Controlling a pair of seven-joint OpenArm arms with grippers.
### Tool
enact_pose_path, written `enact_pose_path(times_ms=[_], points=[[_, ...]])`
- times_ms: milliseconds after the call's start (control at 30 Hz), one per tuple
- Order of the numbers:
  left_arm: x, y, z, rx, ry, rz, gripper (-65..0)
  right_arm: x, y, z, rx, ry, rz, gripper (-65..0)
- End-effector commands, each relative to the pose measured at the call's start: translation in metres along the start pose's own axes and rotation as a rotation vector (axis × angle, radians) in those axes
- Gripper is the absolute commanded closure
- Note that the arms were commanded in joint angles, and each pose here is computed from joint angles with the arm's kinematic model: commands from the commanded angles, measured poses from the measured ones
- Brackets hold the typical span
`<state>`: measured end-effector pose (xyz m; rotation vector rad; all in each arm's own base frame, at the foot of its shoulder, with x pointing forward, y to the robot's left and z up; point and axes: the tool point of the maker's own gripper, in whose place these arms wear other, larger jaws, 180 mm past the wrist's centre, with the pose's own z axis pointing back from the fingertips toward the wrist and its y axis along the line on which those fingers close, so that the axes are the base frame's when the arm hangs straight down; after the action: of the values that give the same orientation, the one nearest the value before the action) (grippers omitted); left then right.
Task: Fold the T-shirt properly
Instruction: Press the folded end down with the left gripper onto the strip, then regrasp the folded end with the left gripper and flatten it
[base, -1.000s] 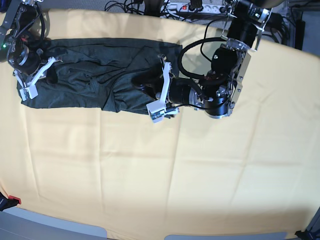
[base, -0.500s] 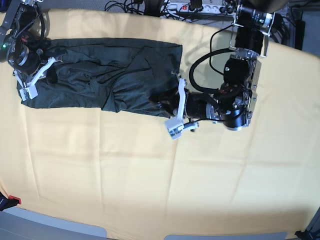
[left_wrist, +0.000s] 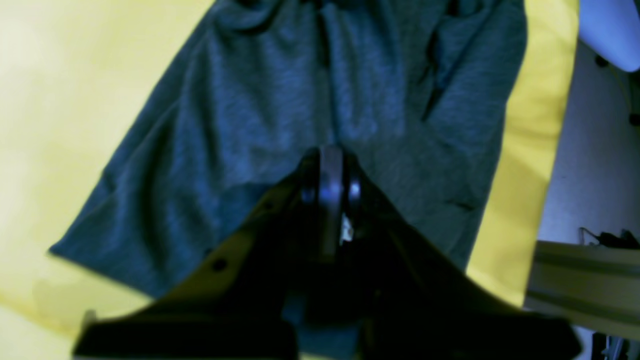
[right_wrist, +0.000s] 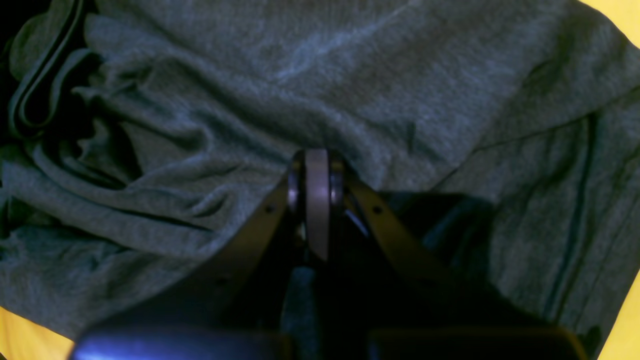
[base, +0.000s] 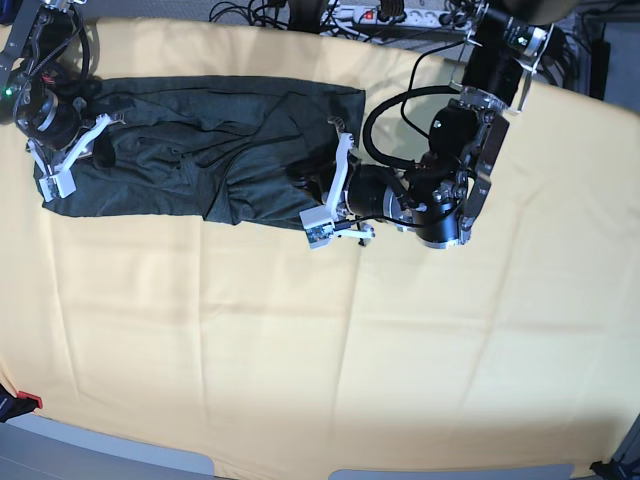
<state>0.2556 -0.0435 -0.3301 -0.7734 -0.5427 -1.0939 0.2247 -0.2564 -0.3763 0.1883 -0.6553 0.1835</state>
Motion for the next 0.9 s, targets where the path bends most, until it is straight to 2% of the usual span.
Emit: enact_pose_path(times_ms=[0,300,367,433,533,600,667,867], points=[[0.017,-0.001,0.004,-0.006,-0.054,-0.023,0.0,0.003,-0.006,0.004,-0.021,0.004,0.020,0.0],[0.017,-0.003,0.003,-0.017,-0.051,-0.027,0.0,0.004,-0.006,0.004,-0.023,0.003,0.017,0.0],[0.022,-0.009,0.003,-0.046,-0.076,-0.020,0.0,0.004,-0.007,0.004,-0.029,0.003,0.006,0.0],[0.034,-0.026,0.005,-0.140,-0.141,0.000,0.0,0.004,-0.008,0.004,-0.032,0.003,0.001,0.0],[0.061,-0.063,0.014,-0.351,-0.265,0.026,0.0,0.003,-0.008,0.004,-0.031,0.003,0.002,0.0],[0.069,-0.072,0.018,-0.407,-0.295,0.025,0.0,0.003,-0.008,0.004,-0.031,0.003,0.001,0.0],[0.067,-0.065,0.019,-0.376,-0.281,0.019,0.0,0.004,-0.008,0.004,-0.032,0.004,0.002,0.0],[0.034,-0.009,0.020,-0.095,-0.124,0.001,0.0,0.003,-0.008,0.004,-0.032,0.004,0.001,0.0]])
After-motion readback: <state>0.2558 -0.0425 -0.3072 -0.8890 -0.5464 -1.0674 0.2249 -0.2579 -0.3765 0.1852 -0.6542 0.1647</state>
